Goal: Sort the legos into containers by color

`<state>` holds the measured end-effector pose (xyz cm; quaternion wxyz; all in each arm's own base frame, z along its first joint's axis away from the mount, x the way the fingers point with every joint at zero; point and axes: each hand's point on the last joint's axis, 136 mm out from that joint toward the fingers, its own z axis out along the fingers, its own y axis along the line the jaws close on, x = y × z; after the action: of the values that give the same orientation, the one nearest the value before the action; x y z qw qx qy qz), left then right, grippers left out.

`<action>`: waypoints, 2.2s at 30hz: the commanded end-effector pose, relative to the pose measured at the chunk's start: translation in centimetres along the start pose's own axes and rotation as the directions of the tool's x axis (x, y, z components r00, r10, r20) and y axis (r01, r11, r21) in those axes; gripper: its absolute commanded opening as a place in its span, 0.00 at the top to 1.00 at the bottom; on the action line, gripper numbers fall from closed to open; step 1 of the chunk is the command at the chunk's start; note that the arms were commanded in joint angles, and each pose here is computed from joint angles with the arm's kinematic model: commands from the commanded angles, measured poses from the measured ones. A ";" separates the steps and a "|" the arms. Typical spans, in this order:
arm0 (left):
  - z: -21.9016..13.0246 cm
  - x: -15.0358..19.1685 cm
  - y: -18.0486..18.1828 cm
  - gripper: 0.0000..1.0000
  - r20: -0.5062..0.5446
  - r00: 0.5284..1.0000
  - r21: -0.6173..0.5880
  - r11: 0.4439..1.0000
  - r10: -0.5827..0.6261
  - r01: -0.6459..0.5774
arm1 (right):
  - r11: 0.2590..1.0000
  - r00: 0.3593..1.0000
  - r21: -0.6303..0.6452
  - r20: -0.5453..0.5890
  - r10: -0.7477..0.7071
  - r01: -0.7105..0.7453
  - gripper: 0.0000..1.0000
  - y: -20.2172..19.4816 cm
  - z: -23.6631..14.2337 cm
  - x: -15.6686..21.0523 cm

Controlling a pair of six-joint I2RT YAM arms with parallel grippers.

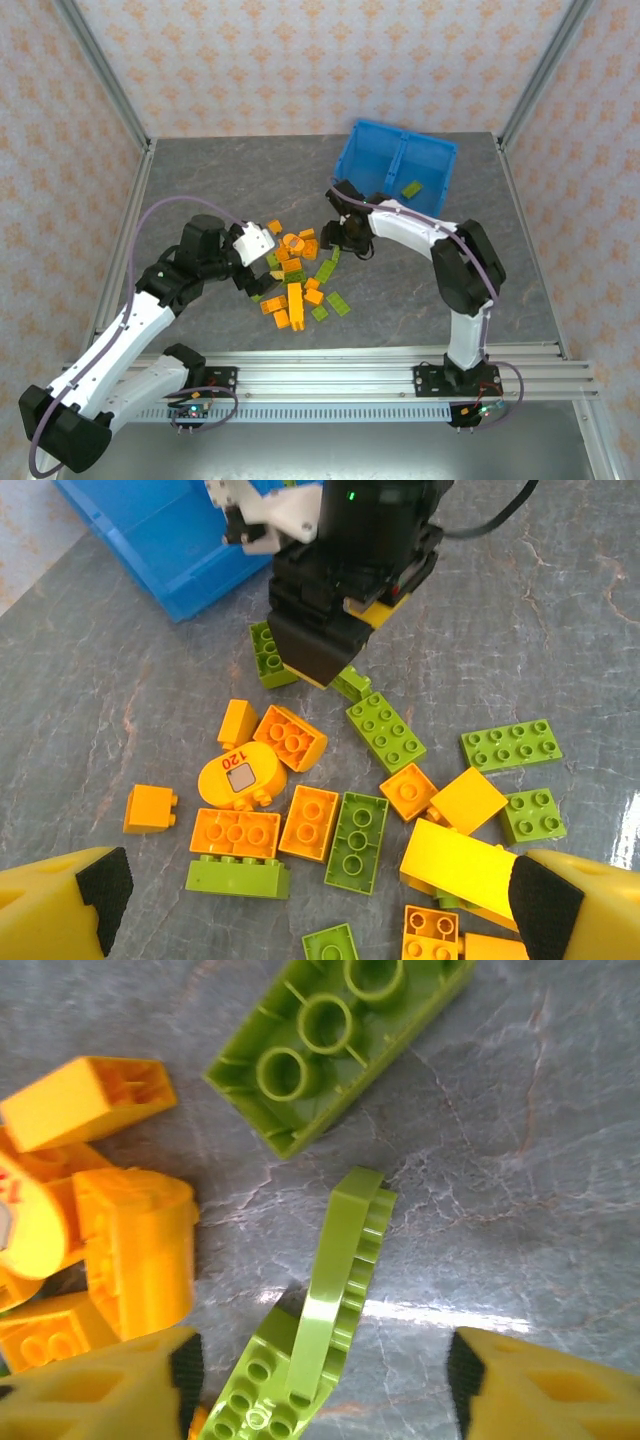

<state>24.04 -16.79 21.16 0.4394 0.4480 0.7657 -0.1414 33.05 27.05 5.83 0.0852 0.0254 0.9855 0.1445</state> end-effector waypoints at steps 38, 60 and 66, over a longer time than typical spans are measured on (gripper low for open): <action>-3.4 -5.3 0.4 0.00 0.316 0.949 -0.084 0.996 -0.005 0.033 | 0.960 0.874 0.224 0.484 0.039 -0.167 0.89 -12.1 -15.1 -15.1; -2.6 -4.5 -1.7 0.00 0.260 0.965 0.045 0.998 0.020 -0.033 | 0.921 0.865 0.234 0.470 0.175 -0.313 0.70 -18.6 -11.3 -21.4; -2.1 -4.3 -1.8 0.00 0.234 0.972 0.069 0.997 0.012 -0.028 | 0.943 0.858 0.160 0.480 0.183 -0.291 0.66 -15.8 -14.5 -18.9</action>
<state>22.65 -18.69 23.98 0.5037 0.4398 0.7120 -0.2143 50.89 5.45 13.61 0.2711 0.1902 0.9436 0.0051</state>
